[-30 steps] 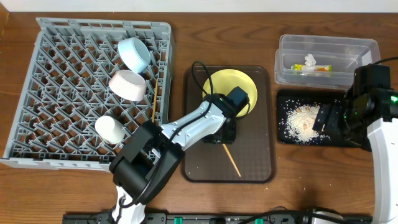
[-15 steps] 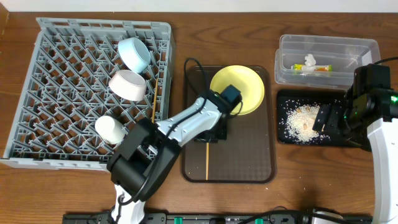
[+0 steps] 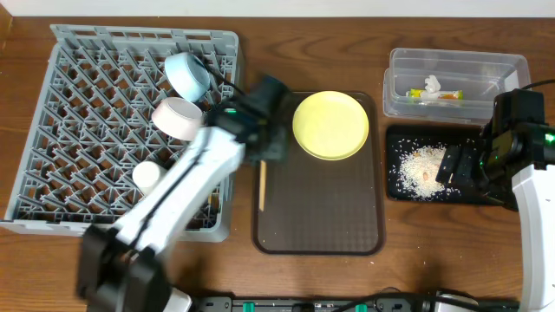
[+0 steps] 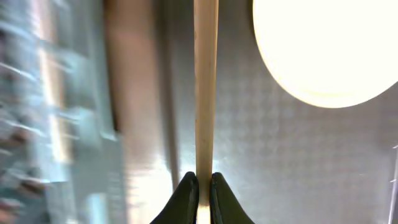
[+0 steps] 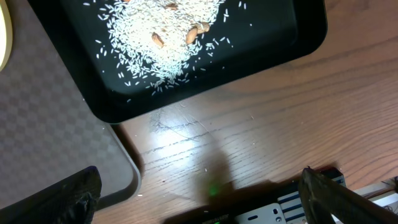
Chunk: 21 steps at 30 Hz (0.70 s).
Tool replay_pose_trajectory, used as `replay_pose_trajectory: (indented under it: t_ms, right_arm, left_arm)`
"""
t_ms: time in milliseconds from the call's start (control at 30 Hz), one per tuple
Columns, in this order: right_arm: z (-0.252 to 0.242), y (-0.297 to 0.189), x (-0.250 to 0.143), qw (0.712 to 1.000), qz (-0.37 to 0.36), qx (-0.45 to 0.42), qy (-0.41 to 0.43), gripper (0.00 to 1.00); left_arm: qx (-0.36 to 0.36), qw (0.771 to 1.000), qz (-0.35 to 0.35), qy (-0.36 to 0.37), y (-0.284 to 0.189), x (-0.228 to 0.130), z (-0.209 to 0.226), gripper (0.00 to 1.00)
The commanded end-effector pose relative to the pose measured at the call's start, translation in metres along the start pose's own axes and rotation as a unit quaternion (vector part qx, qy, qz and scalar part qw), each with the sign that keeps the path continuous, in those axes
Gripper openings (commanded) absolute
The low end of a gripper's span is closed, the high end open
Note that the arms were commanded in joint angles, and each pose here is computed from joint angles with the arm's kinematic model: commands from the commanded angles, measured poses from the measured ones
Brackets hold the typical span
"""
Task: Sort waste into correct bins and load items into the dishwasher
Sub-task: 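Stand the second chopstick in the rack with the left gripper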
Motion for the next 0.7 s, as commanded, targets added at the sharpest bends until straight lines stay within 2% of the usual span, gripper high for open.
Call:
replay_pose_trajectory:
  t_ms: [0,100,267,467,567,667]
  right_arm:
    - [-0.002,-0.006,0.003,1.0,-0.011,0.002,0.002,0.99]
    - [-0.002,-0.006,0.003,1.0,-0.011,0.002,0.002,0.99]
    - [-0.002,-0.006,0.003,1.0,-0.012,0.003,0.002,0.99]
    - [-0.002,-0.006,0.003,1.0,-0.011,0.002,0.002,0.99]
    - [-0.002,-0.006,0.003,1.0,-0.011,0.002,0.002,0.99]
    - [-0.002,-0.006,0.003,1.0,-0.011,0.002,0.002,0.99]
  left_arm:
    - [0.025,0.997,-0.054,0.058,-0.029,0.023,0.033,0.08]
    - [0.039,0.996,-0.061,0.06,-0.032,0.032,0.058,0.08]
    - [0.06,0.997,-0.051,0.024,-0.021,0.041,0.093,0.08]
    - [0.067,0.997,-0.03,0.009,-0.001,0.043,0.105,0.1]
    - [0.07,0.997,-0.014,0.009,0.01,0.041,0.106,0.17]
    - [0.07,0.997,-0.012,0.009,0.011,0.041,0.106,0.35]
Point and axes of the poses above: each gripper's point midway between its finger pads, its own y axis out along the fingers, its own z axis along the line the jaws close on, x = y × z, the point moved 3 cm from there along -y, back along the fingers, and after that the axes turned 2 degrees about -y, right-handed, at the moved point
